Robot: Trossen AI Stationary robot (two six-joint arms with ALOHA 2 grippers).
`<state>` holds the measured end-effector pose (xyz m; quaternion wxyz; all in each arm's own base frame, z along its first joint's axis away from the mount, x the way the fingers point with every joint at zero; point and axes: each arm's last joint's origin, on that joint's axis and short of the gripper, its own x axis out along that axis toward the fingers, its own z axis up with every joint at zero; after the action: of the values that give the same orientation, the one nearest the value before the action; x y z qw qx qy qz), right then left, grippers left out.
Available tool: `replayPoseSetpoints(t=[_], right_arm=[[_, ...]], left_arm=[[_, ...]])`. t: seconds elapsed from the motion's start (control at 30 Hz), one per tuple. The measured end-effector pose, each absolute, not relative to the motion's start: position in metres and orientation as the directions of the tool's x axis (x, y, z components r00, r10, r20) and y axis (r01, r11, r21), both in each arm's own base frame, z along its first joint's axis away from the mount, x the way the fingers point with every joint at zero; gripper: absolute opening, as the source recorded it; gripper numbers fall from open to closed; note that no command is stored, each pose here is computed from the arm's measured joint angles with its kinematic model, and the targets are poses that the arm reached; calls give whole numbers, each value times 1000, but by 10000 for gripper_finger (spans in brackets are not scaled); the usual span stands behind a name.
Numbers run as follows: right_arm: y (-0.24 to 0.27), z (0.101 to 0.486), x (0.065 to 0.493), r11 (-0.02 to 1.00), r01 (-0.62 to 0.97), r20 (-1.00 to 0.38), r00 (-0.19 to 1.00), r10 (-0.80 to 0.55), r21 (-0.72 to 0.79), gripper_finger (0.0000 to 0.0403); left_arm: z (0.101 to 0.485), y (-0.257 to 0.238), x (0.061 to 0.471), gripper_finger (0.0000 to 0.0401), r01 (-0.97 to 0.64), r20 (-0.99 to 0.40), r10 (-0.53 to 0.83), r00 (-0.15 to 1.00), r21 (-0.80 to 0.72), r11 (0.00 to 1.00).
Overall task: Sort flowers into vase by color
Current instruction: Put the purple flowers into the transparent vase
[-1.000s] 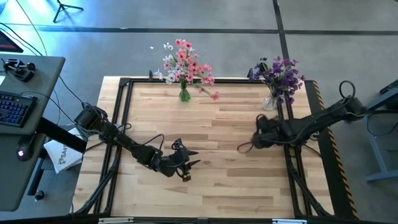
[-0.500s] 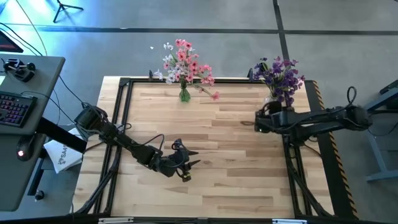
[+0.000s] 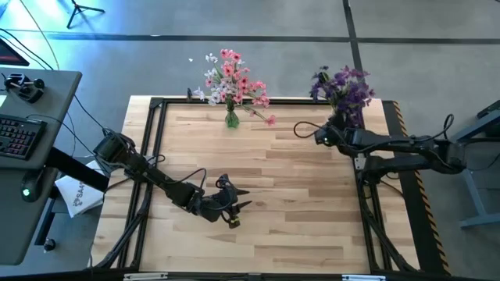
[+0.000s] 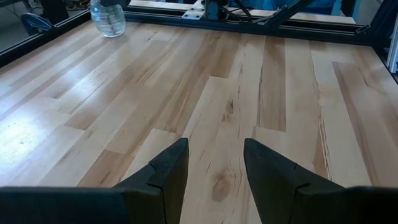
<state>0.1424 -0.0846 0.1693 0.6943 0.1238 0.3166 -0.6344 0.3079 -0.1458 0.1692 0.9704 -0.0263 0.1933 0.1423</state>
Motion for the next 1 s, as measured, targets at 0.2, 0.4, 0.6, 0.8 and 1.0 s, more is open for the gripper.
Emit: replayPoseSetpoints(t=[0.2, 0.4, 0.6, 0.8, 1.0], right_arm=[[-89, 169, 143, 210, 944, -609, 13, -793, -253, 267], [-93, 171, 146, 282, 929, -629, 72, -774, -240, 222], [-94, 173, 153, 385, 900, -642, 175, -746, -202, 204], [-93, 172, 154, 463, 869, -680, 233, -695, -175, 202], [-83, 160, 138, 411, 898, -818, 115, -564, -157, 239]], left_arm=[[169, -146, 308, 145, -286, -382, 266, 885, 4, 958], [169, -146, 308, 145, -286, -382, 266, 885, 3, 958], [169, -146, 308, 145, -286, -382, 265, 885, 2, 958], [169, -146, 308, 145, -287, -382, 266, 885, 2, 958], [169, -146, 308, 145, -287, -382, 266, 885, 1, 958]])
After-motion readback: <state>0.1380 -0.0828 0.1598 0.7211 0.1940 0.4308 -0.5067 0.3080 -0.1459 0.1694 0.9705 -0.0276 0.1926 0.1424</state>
